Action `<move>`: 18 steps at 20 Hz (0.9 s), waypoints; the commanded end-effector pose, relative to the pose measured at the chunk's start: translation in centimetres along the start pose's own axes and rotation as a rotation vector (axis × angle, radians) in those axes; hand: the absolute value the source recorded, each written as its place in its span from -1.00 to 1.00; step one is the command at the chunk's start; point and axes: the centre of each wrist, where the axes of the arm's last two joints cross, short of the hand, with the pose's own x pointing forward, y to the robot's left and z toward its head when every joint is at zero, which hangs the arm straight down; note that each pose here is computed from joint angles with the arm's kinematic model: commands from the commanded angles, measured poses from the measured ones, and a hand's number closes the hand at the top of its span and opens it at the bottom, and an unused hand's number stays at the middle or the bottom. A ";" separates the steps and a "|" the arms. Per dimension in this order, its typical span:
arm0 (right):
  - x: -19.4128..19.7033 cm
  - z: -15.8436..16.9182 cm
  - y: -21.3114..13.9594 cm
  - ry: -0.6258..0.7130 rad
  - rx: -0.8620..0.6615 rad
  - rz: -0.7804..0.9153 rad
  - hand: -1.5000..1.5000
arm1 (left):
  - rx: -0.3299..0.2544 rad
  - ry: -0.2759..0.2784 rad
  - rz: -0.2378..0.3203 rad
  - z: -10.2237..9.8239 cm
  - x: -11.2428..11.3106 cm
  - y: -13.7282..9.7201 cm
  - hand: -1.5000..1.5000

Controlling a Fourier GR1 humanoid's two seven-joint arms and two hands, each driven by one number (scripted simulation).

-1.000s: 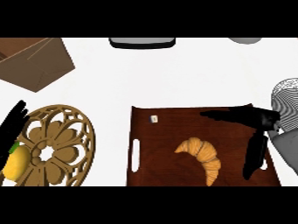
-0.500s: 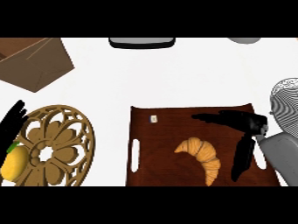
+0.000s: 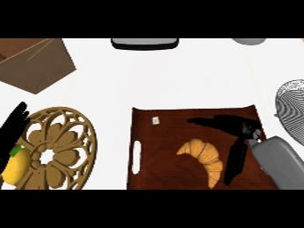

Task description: Pick the croissant from the tray and place it in the tiered basket

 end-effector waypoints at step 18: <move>0.6 -2.8 6.4 -0.149 -0.014 0.014 1.00 | -0.032 0.073 0.034 1.0 -3.2 -1.7 0.00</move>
